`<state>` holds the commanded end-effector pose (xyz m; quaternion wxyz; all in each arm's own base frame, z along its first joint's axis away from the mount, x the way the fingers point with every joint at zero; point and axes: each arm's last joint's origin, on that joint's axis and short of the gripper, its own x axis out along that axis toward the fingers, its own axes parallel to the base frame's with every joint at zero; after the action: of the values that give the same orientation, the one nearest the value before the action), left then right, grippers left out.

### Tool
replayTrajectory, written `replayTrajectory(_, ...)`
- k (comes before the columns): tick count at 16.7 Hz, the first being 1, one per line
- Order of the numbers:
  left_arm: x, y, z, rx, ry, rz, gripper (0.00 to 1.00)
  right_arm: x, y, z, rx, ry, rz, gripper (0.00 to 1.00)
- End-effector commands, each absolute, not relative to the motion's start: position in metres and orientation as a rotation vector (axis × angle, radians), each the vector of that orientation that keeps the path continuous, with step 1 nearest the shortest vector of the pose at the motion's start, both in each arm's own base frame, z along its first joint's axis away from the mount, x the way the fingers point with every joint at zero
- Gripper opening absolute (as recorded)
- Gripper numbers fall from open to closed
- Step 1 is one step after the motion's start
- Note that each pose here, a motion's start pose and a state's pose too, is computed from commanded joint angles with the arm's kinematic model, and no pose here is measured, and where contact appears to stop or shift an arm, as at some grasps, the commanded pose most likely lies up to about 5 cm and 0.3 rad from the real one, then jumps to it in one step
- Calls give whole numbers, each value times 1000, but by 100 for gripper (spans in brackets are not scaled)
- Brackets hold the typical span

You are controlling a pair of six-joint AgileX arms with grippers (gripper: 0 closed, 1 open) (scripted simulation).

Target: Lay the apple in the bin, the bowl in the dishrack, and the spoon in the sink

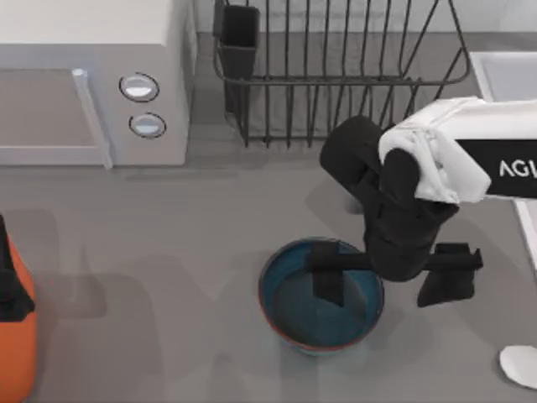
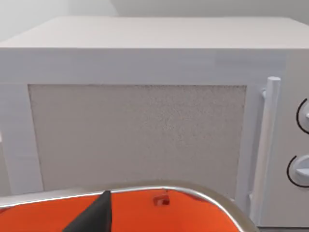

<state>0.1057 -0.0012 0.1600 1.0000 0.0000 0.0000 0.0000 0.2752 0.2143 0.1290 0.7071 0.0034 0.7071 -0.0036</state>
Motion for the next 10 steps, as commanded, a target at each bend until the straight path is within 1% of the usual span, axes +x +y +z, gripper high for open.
replayTrajectory(10, 106, -1, 160, 0, 0, 0, 100, 275, 214, 129, 8, 1571, -8, 2)
